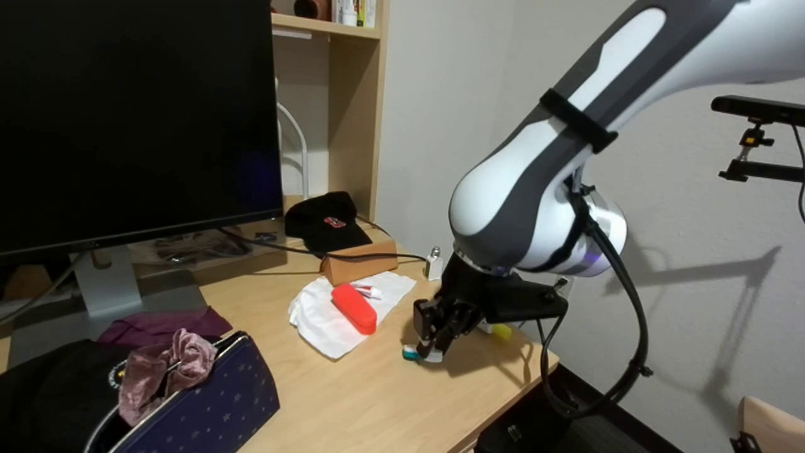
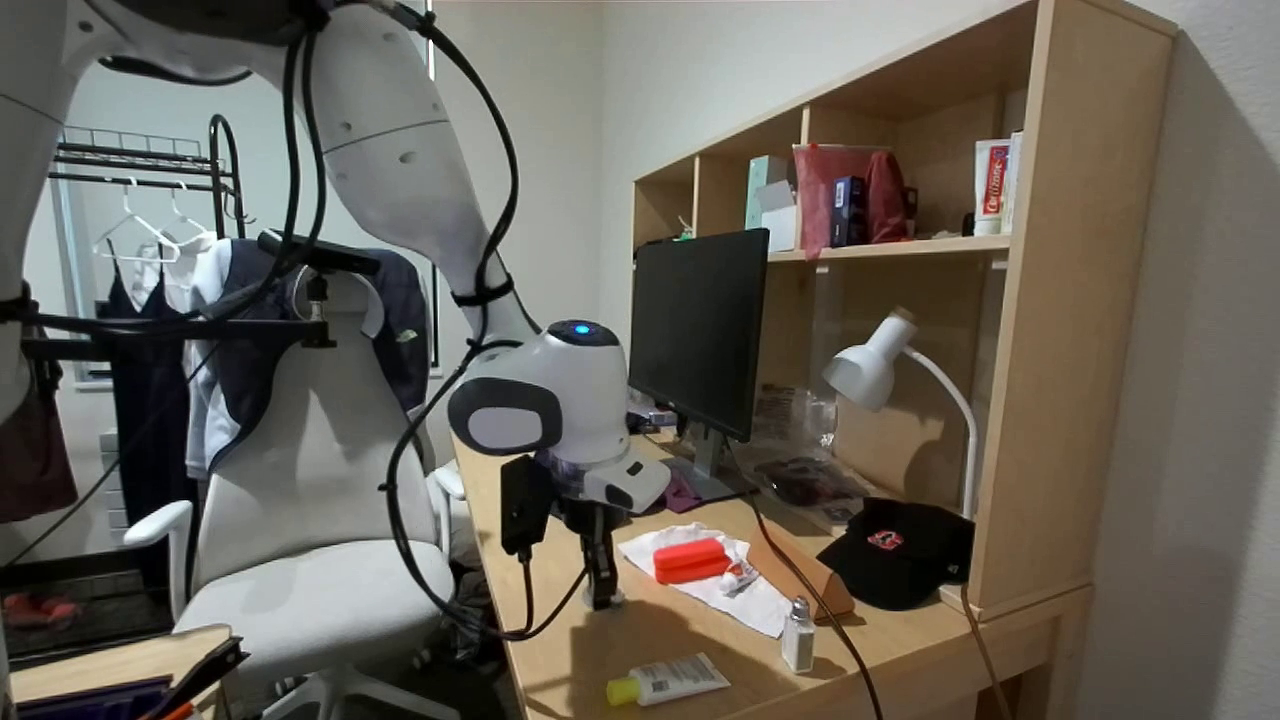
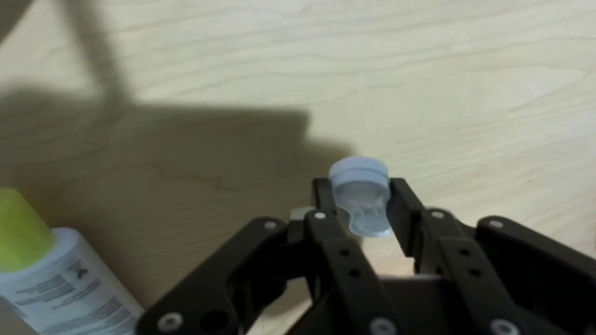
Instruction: Move the white object that is closer to the bag to the right
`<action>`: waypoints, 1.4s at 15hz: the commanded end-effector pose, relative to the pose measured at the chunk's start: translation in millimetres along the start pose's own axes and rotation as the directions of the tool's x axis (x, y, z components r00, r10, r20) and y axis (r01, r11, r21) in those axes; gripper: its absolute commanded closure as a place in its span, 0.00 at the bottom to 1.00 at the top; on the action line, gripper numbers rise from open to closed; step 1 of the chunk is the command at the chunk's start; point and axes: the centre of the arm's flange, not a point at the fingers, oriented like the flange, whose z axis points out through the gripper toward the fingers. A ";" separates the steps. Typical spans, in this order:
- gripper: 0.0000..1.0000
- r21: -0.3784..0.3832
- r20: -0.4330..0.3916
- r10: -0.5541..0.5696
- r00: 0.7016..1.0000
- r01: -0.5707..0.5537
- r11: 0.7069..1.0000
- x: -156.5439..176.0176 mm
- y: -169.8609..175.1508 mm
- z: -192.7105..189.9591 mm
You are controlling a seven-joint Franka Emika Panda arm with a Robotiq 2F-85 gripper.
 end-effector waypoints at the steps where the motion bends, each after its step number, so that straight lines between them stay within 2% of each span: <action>1: 0.85 -0.154 -0.030 -0.035 0.999 0.030 0.988 -29.5 -27.7 10.0; 4: 0.85 -0.214 -0.024 -0.078 0.997 0.071 0.974 -47.4 -41.9 17.7; 5: 0.41 -0.226 -0.030 -0.088 0.996 0.079 0.971 -48.5 -45.1 16.2; 7: 0.40 -0.241 -0.027 -0.108 0.994 0.099 0.966 -51.9 -52.5 15.7; 13: 0.01 -0.206 -0.018 -0.234 0.972 0.225 0.952 -61.0 -72.8 -10.8; 14: 0.00 -0.190 -0.016 -0.253 0.967 0.245 0.951 -64.1 -78.8 -23.2; 17: 0.00 -0.095 0.082 -0.343 0.936 0.350 0.932 -72.7 -99.3 -61.4; 21: 0.00 -0.020 0.288 -0.412 0.864 0.436 0.900 -93.6 -132.6 -119.7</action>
